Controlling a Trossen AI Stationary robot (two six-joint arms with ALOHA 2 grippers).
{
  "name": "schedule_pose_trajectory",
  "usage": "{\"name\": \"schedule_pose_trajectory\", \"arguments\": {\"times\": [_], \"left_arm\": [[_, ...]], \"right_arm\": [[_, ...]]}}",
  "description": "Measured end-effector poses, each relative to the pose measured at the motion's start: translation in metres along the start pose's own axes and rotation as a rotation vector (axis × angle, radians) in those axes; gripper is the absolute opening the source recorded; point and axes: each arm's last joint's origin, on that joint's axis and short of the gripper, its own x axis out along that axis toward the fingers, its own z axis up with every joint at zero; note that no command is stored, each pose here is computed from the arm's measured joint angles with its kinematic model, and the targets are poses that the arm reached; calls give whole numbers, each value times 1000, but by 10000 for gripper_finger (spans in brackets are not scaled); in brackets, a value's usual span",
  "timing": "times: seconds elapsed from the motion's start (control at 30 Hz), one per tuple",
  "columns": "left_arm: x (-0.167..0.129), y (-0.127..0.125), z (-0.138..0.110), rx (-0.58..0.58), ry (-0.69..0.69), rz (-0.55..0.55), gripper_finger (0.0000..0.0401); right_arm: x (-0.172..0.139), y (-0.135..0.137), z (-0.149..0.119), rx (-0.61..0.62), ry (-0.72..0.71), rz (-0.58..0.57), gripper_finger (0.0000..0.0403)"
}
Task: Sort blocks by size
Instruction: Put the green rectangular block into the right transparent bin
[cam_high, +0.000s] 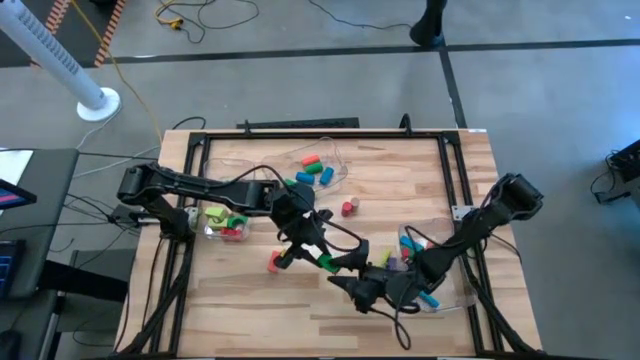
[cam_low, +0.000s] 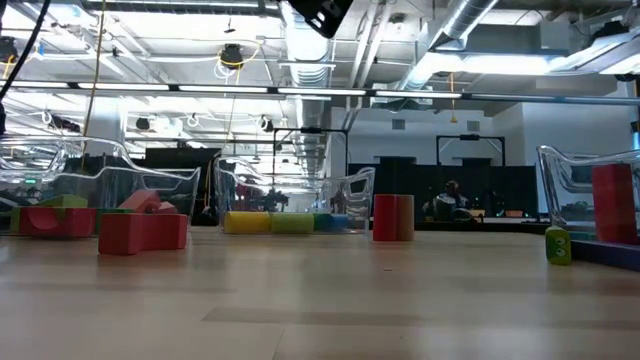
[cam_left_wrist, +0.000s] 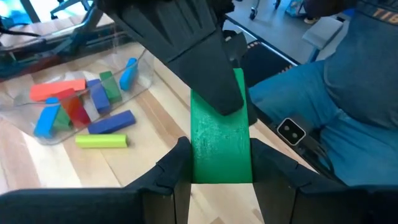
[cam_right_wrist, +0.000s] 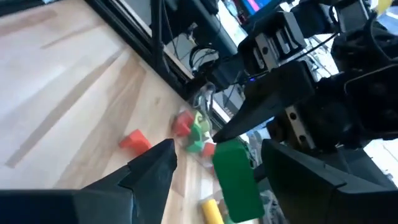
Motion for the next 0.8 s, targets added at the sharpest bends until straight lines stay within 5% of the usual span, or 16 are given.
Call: {"name": "schedule_pose_trajectory", "arguments": {"times": [0.53,0.8], "left_arm": [[0,-1,-1,-13,8,-27,128],[0,-1,-2,-21,8,-32,128]], "right_arm": [[-3,-2,6,-39,3,-13,127],[-4,0,5,-48,6,-5,106]]}}
